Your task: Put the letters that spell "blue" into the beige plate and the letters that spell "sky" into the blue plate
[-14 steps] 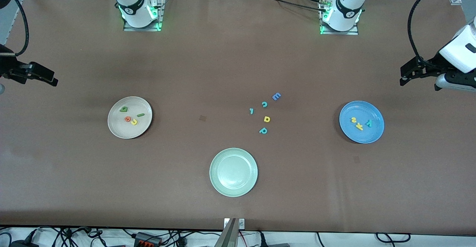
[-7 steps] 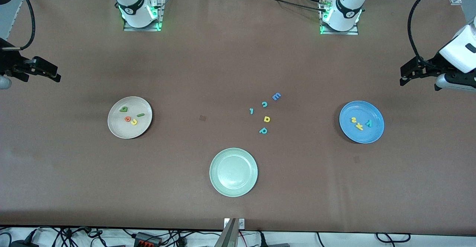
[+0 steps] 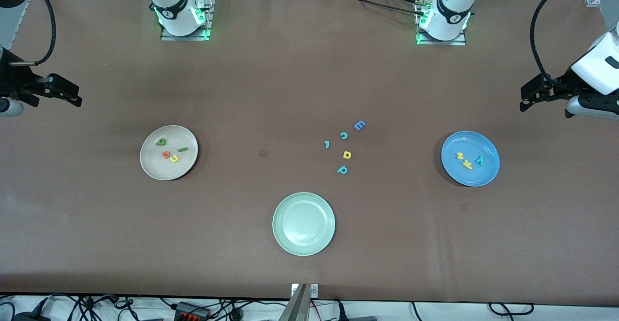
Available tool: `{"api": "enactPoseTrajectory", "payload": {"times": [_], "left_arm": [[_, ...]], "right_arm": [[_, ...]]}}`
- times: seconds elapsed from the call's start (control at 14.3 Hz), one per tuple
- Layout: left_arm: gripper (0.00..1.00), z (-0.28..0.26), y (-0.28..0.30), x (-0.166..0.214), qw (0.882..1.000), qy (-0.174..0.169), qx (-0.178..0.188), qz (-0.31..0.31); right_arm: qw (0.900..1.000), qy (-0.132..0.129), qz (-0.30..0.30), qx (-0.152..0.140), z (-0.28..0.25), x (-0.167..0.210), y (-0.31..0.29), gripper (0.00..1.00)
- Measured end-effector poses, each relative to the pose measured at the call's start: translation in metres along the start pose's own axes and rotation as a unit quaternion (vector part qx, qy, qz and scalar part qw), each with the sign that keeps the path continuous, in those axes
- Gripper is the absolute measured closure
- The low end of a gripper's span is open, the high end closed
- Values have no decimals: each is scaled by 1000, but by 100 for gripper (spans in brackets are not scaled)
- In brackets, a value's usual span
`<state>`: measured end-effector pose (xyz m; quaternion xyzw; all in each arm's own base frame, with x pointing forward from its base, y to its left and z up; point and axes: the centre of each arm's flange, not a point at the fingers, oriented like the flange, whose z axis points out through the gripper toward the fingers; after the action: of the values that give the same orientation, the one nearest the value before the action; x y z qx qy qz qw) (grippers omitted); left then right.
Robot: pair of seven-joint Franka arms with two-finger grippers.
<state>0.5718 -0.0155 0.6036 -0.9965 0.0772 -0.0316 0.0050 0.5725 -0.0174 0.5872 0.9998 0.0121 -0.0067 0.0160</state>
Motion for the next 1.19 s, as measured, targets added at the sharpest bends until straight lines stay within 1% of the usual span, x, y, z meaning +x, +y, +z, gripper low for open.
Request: {"api": "enactPoseTrajectory", "payload": {"times": [1.19], "left_arm": [[0,0,0,0,1000,0,0,0]], "right_arm": [[1000,-1,13,0,1,-1,14,0]]}}
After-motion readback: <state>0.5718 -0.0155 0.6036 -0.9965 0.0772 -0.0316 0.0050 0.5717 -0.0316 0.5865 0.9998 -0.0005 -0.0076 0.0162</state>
